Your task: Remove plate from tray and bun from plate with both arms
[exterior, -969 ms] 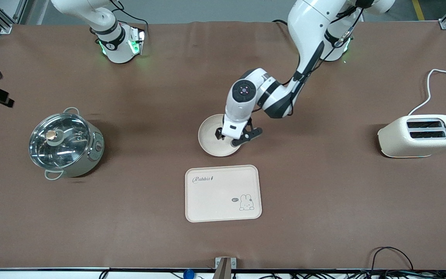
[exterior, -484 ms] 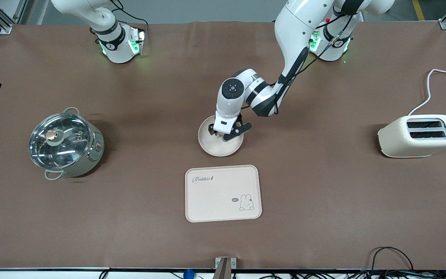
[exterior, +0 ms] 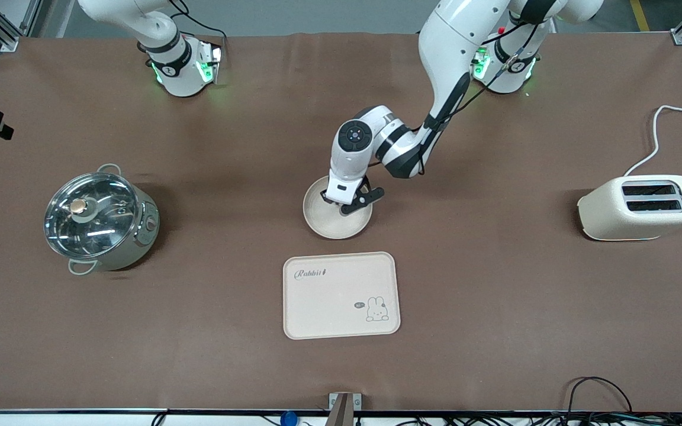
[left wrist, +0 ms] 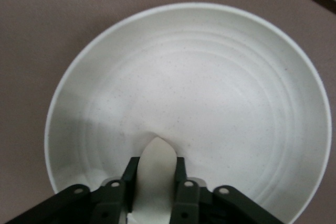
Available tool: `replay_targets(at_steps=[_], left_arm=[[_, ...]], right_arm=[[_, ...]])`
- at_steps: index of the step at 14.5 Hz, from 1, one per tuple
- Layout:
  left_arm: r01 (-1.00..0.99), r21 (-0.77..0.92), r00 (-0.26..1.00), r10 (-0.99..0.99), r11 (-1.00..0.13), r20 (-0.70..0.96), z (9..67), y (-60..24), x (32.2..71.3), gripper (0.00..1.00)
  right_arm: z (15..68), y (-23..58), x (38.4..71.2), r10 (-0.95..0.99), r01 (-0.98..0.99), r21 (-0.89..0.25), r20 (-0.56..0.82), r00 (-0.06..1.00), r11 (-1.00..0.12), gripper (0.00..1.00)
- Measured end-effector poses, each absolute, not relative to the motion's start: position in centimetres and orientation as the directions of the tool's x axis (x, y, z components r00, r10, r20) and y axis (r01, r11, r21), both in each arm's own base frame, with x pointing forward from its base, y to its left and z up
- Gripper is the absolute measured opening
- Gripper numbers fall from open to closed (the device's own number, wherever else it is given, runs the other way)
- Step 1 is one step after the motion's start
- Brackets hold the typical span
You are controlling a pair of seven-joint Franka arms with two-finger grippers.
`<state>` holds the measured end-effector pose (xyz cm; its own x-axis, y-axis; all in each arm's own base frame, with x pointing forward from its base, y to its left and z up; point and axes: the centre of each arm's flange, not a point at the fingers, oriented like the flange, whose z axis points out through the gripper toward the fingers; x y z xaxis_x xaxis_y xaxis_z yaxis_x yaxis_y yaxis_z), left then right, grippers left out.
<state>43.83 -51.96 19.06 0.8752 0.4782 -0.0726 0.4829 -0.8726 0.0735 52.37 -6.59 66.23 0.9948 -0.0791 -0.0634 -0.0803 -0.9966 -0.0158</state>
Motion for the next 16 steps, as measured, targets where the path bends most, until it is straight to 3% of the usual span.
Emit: replay_targets(at_steps=[1,4,8,12,16], left_arm=[[0.481,0.058,0.876,0.477,-0.875,-0.070,20.2,-51.6,44.4,0.21],[0.476,0.032,0.879,0.474,-0.879,-0.055,27.7,-47.0,49.3,0.20],[0.486,0.002,0.873,0.485,-0.874,-0.055,34.6,-32.1,58.0,0.22],[0.522,-0.027,0.850,0.523,-0.852,-0.058,30.3,-18.4,63.7,0.23],[0.567,-0.020,0.822,0.567,-0.823,-0.057,22.5,-12.2,65.8,0.26]], right_arm=[[66.2,-6.2,52.4,-0.071,-0.073,-0.015,-0.063,0.995,-0.997,1.00],[66.4,-5.3,52.5,-0.058,-0.059,-0.007,-0.057,0.997,-0.998,1.00],[66.4,-5.5,52.5,-0.065,-0.066,-0.003,-0.056,0.996,-0.998,1.00],[66.4,-5.9,52.4,-0.073,-0.074,-0.003,-0.055,0.996,-0.997,1.00],[66.4,-4.9,52.6,-0.054,-0.055,-0.002,-0.053,0.997,-0.999,1.00]])
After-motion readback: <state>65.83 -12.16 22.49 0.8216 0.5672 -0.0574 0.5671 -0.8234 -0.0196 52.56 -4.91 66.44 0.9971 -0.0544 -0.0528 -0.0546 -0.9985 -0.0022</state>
